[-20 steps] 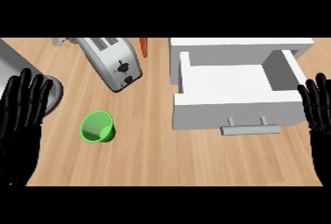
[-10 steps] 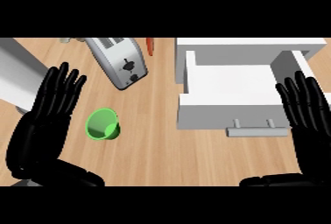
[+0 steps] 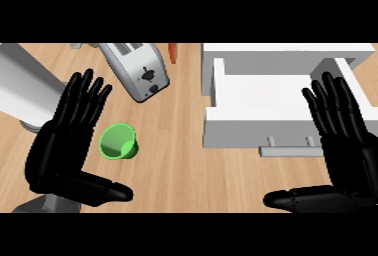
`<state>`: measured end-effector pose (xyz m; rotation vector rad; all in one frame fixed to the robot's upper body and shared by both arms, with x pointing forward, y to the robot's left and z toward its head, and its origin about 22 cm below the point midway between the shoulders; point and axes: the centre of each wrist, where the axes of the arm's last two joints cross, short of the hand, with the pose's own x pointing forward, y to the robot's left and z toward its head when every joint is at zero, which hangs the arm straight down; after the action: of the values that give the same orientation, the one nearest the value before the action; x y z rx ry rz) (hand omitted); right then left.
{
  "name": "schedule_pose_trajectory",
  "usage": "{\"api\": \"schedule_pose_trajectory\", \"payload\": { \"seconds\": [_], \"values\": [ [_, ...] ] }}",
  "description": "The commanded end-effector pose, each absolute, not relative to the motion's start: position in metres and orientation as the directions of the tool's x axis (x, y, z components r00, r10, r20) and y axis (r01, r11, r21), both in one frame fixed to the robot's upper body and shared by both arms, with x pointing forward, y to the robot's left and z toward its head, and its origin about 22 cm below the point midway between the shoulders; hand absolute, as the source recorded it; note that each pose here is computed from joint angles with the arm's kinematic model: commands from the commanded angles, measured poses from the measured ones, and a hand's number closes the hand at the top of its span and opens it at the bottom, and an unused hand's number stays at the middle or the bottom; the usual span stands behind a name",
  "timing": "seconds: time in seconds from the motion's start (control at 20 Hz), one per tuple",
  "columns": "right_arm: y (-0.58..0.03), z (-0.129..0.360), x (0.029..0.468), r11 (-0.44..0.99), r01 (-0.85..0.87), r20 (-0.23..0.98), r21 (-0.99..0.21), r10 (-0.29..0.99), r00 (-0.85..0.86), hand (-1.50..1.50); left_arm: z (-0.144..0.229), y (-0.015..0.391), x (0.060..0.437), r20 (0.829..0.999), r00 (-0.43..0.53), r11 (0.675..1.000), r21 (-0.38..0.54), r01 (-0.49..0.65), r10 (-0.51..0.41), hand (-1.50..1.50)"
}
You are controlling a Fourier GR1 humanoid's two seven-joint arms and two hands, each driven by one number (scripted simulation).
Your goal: Pick up the cup, place it into the drawer and close the drawer
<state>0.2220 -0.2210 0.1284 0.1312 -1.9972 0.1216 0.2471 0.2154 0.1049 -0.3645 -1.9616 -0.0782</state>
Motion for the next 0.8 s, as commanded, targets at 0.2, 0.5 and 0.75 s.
{"api": "schedule_pose_trajectory", "payload": {
  "seconds": [0.2,0.5,0.75],
  "values": [
    [-0.224,0.126,0.226,0.989,-0.145,0.901,-0.015,-0.050,-0.431,-1.50,0.114,0.206,0.235,0.908,-0.358,0.955,-0.123,0.269,0.217,-1.50],
    [-0.230,0.138,0.219,0.988,-0.157,0.899,-0.014,-0.056,-0.435,-1.50,0.098,0.239,0.267,0.928,-0.321,0.966,-0.116,0.230,0.188,-1.50],
    [-0.238,0.139,0.215,0.992,-0.128,0.900,0.001,-0.057,-0.433,-1.50,0.072,0.228,0.244,0.944,-0.293,0.973,-0.094,0.210,0.154,-1.50]
  ]
}}
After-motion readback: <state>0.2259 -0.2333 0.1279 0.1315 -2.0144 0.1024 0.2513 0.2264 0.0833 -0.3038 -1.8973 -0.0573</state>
